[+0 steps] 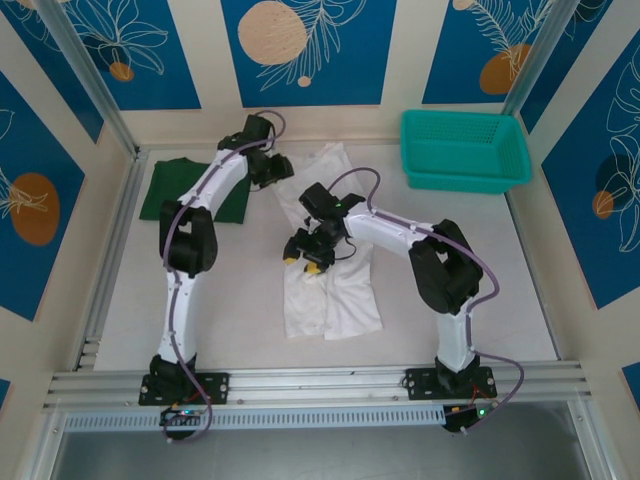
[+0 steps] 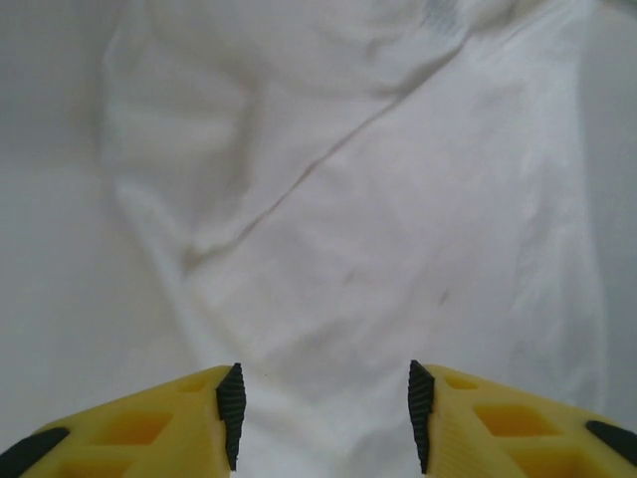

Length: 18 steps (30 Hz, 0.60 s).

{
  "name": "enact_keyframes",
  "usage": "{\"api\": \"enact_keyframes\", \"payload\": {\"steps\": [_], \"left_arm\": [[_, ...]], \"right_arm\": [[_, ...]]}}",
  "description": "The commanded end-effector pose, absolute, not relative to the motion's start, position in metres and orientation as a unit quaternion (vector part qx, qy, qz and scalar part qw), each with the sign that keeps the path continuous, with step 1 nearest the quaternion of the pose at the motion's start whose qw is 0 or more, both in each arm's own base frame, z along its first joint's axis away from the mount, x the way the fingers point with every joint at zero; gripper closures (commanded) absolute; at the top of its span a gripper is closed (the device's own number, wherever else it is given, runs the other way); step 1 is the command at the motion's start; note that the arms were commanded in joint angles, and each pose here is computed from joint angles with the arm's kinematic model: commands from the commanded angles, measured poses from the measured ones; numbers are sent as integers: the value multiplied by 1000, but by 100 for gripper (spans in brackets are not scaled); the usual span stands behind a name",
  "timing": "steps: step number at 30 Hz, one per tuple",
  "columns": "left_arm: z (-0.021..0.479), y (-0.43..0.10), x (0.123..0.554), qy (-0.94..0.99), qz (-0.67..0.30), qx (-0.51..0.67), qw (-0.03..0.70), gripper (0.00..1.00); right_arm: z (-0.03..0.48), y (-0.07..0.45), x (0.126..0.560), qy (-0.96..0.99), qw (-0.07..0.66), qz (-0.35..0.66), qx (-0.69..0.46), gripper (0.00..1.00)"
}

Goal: Fold and stack the t-shirts

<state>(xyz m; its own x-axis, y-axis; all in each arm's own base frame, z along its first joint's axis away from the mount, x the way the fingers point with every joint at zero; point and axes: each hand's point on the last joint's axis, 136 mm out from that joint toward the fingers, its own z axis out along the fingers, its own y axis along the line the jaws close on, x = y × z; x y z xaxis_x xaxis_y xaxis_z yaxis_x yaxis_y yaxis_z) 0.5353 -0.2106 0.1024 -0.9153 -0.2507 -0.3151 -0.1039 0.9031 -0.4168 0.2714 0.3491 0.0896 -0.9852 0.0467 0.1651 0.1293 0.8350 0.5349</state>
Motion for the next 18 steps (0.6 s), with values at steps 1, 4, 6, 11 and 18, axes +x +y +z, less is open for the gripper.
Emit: {"api": "enact_keyframes", "payload": {"steps": [1, 4, 6, 11, 18], "left_arm": [[51, -204, 501, 977, -149, -91, 121, 53], [29, -213, 495, 981, -139, -83, 102, 53], [16, -218, 499, 983, -136, -81, 96, 53], [-8, -240, 523, 984, -141, -51, 96, 53], [-27, -265, 565, 967, -212, -75, 117, 54]], "right_arm": [[91, 335, 243, -957, 98, -273, 7, 45], [79, 338, 231, -956, 112, -270, 26, 47], [71, 341, 225, -956, 122, -264, 34, 49], [43, 351, 205, -958, 147, -243, 39, 50], [14, 360, 191, -955, 183, -229, 40, 51]]}}
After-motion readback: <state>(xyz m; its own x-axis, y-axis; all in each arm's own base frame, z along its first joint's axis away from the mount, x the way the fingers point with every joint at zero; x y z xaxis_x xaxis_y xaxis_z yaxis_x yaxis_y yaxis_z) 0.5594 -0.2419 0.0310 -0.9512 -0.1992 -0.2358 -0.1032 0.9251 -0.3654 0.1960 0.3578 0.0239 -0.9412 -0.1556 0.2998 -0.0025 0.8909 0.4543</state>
